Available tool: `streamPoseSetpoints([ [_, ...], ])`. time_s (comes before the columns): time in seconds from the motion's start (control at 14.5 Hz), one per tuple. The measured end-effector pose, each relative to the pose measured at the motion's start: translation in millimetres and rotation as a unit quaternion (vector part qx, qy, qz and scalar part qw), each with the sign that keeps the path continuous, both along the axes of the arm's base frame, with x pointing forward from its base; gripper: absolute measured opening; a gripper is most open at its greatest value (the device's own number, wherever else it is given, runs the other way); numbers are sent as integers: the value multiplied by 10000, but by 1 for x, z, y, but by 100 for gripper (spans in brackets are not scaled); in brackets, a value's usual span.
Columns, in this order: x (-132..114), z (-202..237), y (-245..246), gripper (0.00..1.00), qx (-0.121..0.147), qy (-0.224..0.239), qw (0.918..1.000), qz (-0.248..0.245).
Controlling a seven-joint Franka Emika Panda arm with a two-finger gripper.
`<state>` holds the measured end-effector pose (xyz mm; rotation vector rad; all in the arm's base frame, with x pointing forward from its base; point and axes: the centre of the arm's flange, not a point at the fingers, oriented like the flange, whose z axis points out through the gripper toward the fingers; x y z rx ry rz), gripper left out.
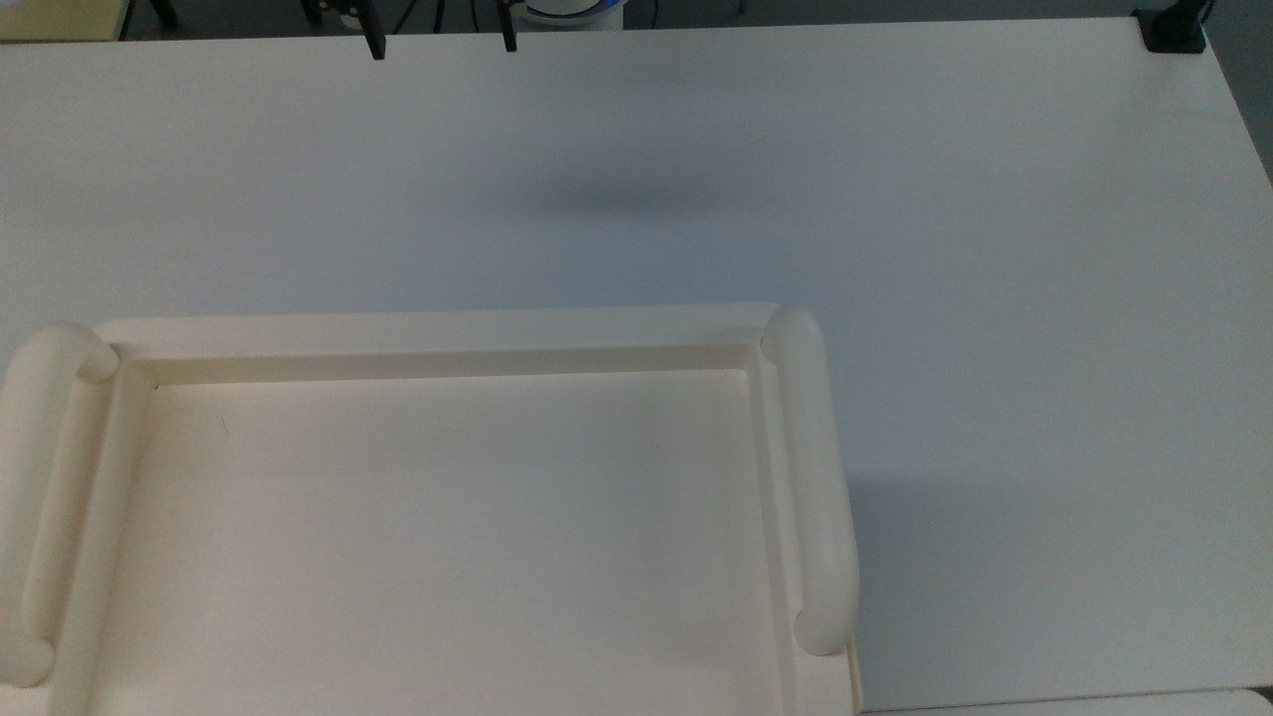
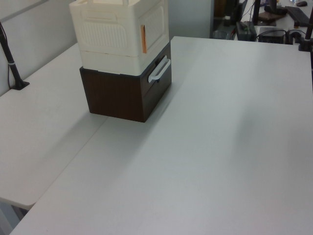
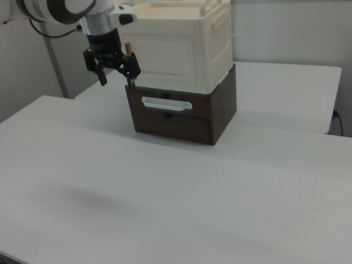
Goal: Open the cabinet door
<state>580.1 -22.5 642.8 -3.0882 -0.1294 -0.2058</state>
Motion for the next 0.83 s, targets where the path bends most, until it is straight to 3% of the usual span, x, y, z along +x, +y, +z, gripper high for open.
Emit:
streamPoseSetpoints([
  [0.28, 50, -14, 46, 100, 38, -1032, 9944, 230],
  [0.48, 81, -19, 67, 100, 102, -1800, 9834, 223],
  [0.83, 108, -19, 95, 100, 133, -2398, 9706, 184],
])
